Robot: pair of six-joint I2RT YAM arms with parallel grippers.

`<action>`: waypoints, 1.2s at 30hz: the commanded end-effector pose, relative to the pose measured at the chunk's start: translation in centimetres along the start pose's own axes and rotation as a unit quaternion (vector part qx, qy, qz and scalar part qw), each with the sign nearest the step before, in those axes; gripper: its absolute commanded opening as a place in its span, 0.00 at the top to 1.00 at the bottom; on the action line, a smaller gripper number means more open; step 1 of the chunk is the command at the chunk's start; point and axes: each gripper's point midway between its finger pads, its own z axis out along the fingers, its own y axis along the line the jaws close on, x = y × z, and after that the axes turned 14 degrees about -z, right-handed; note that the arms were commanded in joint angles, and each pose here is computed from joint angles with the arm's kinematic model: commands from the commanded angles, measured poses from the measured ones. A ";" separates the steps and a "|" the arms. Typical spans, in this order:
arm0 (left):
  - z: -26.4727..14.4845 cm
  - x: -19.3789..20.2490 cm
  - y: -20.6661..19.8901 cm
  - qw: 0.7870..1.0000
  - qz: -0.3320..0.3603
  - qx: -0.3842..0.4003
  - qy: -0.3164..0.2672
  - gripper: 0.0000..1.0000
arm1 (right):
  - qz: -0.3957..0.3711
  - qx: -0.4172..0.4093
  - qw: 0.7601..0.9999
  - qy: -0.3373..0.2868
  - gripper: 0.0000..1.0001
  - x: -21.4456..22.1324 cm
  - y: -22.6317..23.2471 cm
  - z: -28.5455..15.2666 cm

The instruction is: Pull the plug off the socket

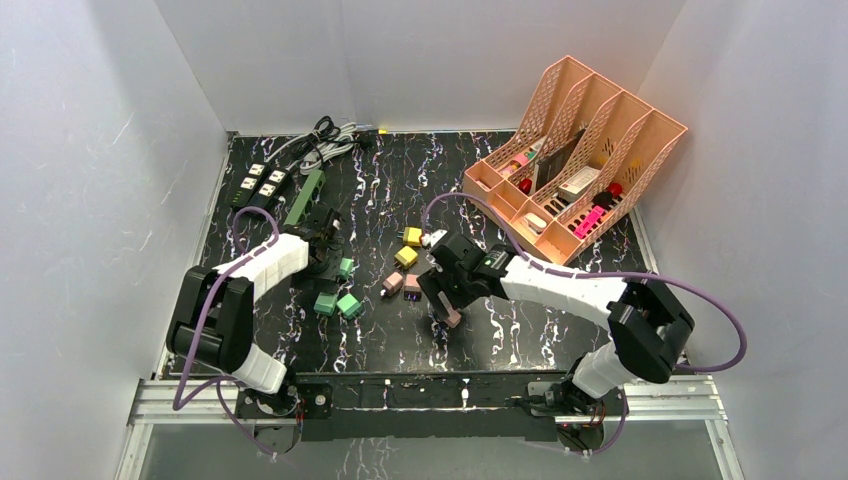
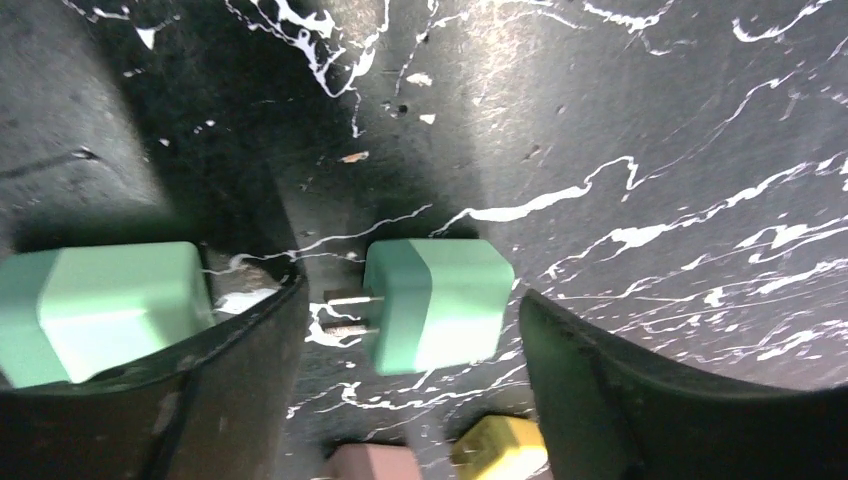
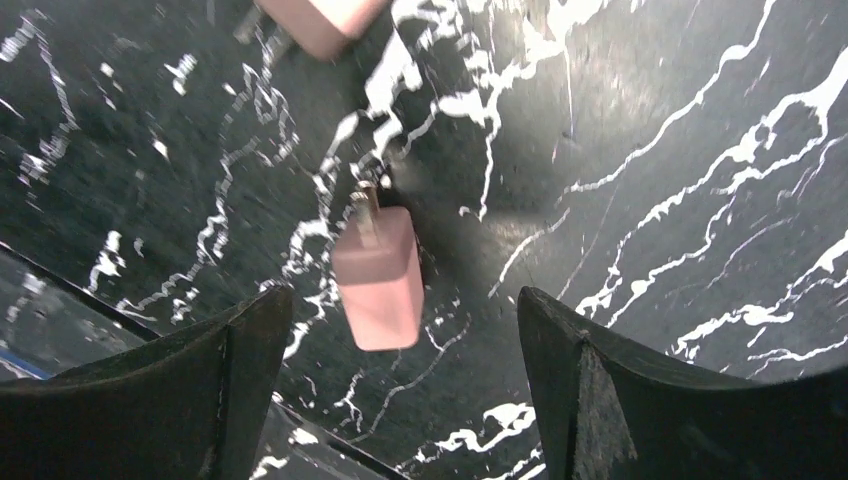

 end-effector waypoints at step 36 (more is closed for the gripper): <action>-13.4 4.2 -12.0 0.753 0.524 0.382 0.108 0.02 | -0.412 -0.156 0.898 0.003 1.00 0.9 1.3 2.8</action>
